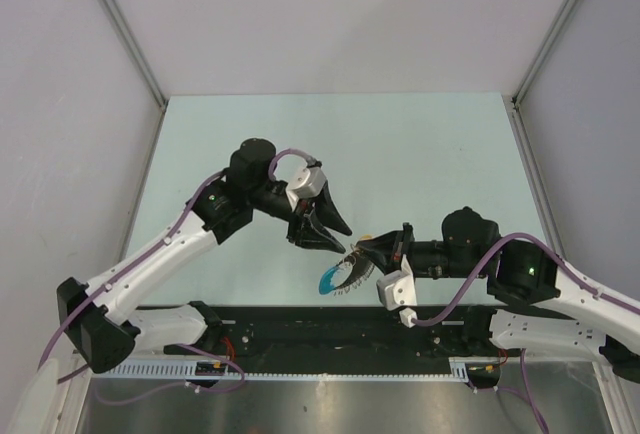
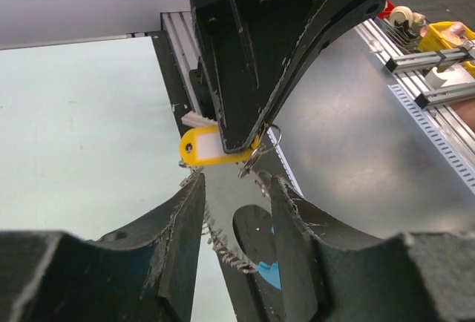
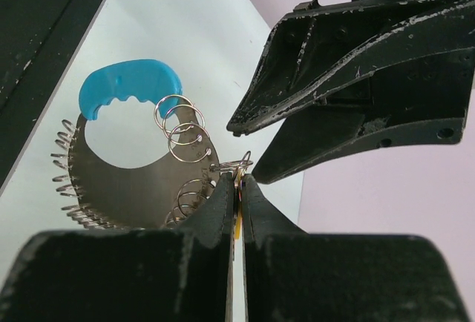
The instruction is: Remove the keys from the keyring
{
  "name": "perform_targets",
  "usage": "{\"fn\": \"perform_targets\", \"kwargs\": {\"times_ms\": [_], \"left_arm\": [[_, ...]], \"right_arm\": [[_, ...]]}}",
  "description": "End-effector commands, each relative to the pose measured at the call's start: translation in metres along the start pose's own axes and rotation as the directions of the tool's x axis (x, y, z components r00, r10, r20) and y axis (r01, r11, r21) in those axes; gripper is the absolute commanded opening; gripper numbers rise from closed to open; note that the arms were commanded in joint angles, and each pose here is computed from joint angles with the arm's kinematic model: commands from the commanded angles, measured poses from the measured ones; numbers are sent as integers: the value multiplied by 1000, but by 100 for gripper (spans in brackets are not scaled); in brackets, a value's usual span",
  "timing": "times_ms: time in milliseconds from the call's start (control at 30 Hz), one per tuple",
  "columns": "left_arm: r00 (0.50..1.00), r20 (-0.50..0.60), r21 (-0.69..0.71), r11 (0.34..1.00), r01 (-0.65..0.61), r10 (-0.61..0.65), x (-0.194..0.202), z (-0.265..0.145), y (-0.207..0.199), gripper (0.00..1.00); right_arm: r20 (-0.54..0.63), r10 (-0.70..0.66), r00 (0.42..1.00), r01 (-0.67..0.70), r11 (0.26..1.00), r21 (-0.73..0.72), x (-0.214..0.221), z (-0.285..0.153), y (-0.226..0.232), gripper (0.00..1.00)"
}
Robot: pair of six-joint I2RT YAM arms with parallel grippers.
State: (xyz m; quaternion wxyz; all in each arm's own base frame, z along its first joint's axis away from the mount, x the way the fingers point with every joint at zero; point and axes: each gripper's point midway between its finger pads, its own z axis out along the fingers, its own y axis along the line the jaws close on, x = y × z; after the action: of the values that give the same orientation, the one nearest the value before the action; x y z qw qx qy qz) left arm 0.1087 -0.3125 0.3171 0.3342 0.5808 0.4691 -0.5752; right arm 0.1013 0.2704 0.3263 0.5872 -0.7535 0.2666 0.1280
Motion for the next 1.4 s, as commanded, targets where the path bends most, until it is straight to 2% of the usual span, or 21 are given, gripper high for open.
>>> {"fn": "perform_targets", "kwargs": {"times_ms": [0, 67, 300, 467, 733, 967, 1133, 1367], "left_arm": [[1000, 22, 104, 994, -22, 20, -13, 6, -15, 46], [999, 24, 125, 992, -27, 25, -16, 7, -18, 45], [1000, -5, 150, 989, 5, -5, -4, 8, -19, 32], [999, -1, 184, 982, 34, -35, 3, 11, -26, 32], [999, 7, 246, 968, 40, -44, 4, 20, -35, 23], [998, -8, 270, 961, 65, -65, 13, 23, -37, 24], [998, -9, 259, 964, 65, -65, 9, 26, -31, 29], [999, -10, 182, 982, 47, -46, 7, 29, -16, 34]], "right_arm": [[66, -34, 997, 27, 995, 93, -22, -5, -33, 0], [65, -31, 997, 24, 995, 94, -22, -4, -33, 0], [52, -19, 998, 14, 996, 89, -19, -5, -31, 0], [14, -17, 1000, 15, 996, 92, -11, -8, -31, 0], [8, 8, 1000, -8, 996, 89, -8, -14, -28, 0], [-2, 20, 1000, -20, 996, 90, -5, -20, -26, 0], [7, 23, 1000, -24, 996, 84, -6, -20, -26, 0], [27, 27, 999, -29, 996, 80, -9, -20, -25, 0]]}}
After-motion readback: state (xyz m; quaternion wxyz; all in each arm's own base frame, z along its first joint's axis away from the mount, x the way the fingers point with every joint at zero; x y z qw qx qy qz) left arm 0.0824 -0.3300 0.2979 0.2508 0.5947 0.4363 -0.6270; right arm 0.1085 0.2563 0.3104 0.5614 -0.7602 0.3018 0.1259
